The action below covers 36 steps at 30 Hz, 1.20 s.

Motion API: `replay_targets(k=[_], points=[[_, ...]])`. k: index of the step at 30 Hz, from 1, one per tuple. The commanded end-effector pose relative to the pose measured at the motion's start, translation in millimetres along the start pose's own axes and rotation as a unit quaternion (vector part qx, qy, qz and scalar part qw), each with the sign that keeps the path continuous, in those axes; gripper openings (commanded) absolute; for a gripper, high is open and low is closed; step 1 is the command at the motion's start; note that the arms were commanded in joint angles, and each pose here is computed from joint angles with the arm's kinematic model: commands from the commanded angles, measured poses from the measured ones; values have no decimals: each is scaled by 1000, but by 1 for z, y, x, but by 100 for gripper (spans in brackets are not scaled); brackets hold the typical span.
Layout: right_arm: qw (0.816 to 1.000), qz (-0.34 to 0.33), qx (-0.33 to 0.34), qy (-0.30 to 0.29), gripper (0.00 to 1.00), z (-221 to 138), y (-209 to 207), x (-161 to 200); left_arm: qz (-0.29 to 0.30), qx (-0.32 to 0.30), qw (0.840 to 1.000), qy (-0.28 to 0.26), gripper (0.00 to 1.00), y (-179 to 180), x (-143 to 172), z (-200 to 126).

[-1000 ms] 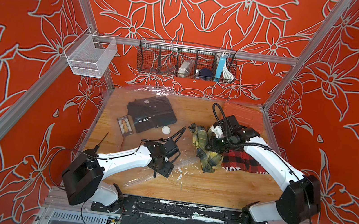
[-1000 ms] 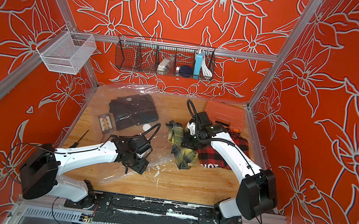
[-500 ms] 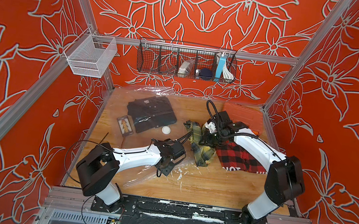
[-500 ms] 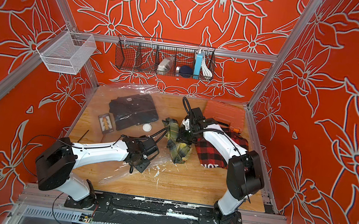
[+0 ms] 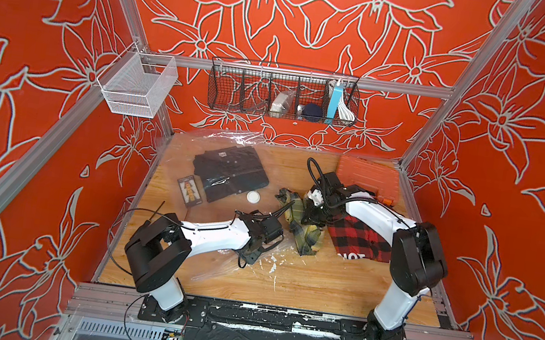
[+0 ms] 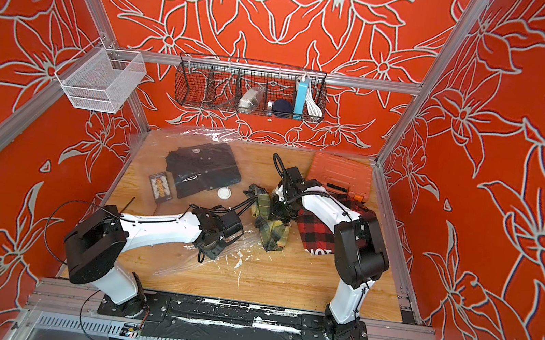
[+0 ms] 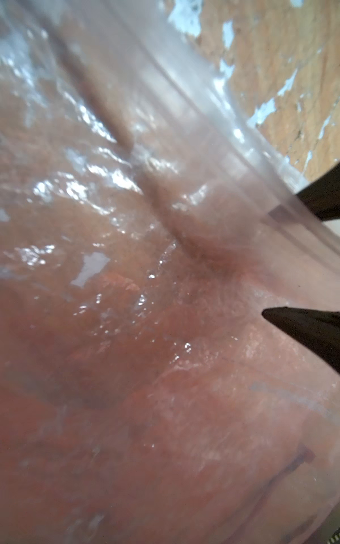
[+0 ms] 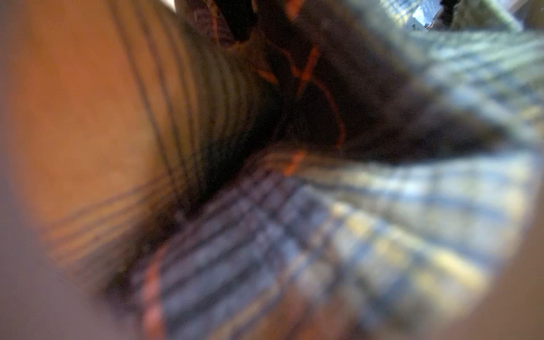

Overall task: Place the folded shirt into the vacuum bag
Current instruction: Open the vacuum bag at the center of the board, then place the shirt in the vacuum bag.

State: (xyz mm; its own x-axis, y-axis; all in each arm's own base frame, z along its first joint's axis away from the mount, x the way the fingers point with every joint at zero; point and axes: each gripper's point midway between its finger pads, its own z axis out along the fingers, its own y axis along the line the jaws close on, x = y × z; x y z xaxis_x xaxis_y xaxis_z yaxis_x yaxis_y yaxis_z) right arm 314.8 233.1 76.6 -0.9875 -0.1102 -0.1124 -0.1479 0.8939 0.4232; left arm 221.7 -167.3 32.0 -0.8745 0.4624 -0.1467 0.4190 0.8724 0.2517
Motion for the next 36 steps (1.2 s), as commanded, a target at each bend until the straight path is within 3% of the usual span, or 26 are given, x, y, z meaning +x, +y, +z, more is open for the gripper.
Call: replay_targets(k=[1, 4, 9, 15, 20, 25, 30, 32, 36], points=[[999, -2, 47, 2, 0, 4, -24, -2, 8, -10, 1000, 12, 36, 4, 1, 1], [999, -29, 20, -29, 0, -28, -4, -9, 27, 9, 999, -13, 20, -2, -11, -5], [994, -37, 10, -99, 0, -111, 8, -4, 19, 74, 994, -78, 5, -12, -44, -38], [993, -37, -39, -102, 0, -136, 13, 61, -15, 109, 985, -133, 0, 4, -72, -87], [985, -112, -90, -96, 0, -149, 56, 113, -61, 123, 979, -150, 0, 22, -87, -113], [967, -195, -155, -60, 0, -129, 117, 149, -98, 131, 972, -168, 0, 35, -96, -137], [954, -238, -174, -59, 0, -97, 147, 134, -113, 161, 958, -209, 0, 35, -102, -166], [957, -241, -151, -57, 0, -79, 144, 124, -115, 168, 953, -225, 0, 37, -104, -175], [969, -229, -95, -1, 0, -29, 116, 127, -118, 176, 944, -252, 0, 42, -109, -198]])
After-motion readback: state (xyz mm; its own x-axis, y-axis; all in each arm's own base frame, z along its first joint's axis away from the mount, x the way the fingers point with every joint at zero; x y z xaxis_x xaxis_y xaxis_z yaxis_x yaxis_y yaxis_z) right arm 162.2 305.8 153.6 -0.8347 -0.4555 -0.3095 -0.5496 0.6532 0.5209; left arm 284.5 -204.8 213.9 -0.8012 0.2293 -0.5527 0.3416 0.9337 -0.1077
